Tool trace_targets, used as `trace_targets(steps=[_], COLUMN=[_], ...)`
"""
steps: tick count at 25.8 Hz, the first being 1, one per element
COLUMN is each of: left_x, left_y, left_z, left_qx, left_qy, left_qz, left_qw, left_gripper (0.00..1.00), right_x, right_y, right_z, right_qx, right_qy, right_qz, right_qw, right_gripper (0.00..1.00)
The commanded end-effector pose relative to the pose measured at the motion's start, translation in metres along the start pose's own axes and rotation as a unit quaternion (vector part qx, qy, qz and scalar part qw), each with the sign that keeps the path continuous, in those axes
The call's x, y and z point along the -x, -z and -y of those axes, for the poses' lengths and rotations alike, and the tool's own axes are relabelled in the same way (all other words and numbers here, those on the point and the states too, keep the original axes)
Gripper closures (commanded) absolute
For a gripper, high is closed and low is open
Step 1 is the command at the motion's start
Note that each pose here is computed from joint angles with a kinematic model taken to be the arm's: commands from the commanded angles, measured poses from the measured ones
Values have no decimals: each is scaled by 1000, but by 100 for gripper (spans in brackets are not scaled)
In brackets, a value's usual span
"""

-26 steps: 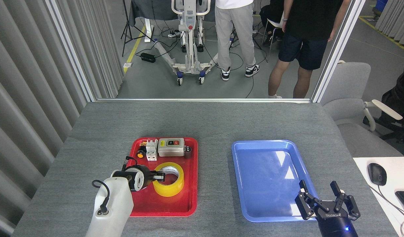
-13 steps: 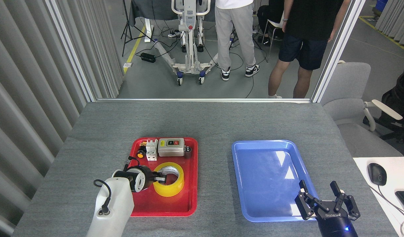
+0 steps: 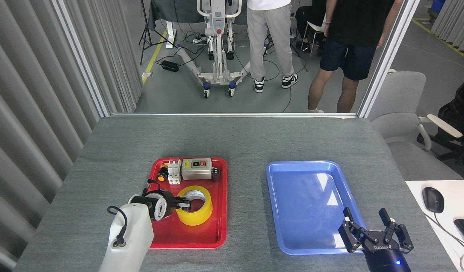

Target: Place and move tape with both arms

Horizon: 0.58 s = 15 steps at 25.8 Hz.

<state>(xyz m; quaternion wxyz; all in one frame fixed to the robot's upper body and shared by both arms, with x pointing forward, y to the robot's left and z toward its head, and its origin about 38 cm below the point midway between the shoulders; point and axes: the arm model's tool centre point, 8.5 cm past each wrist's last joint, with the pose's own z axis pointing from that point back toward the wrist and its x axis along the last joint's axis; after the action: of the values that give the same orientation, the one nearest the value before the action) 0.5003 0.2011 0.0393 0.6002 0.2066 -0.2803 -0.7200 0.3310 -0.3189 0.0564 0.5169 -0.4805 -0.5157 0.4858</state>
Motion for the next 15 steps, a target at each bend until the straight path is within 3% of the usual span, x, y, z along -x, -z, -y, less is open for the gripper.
trace_targets(steps=[1,9,13,15], left_x=[1,9,22,29], left_y=[0,-6,-26,-38], left_z=[0,-7,-23,-29], left_qx=[-1,-19,-80,-122], left_qy=[1,-16,-79,-122], left_qz=[3,4,38,83], left_qw=[1000,1000,993,981], left_gripper=[75,79,79,90], right_x=[0,-1,-1,-1], right_y=[0,0,0,0], right_z=[-1,1,2,2], right_qx=[-1,2,3,3], right_qy=[1,0,-1,-1], right_qz=[0,1,2,1], right_qw=[1000,1000,1000,1000], right_gripper=[0,0,0,0])
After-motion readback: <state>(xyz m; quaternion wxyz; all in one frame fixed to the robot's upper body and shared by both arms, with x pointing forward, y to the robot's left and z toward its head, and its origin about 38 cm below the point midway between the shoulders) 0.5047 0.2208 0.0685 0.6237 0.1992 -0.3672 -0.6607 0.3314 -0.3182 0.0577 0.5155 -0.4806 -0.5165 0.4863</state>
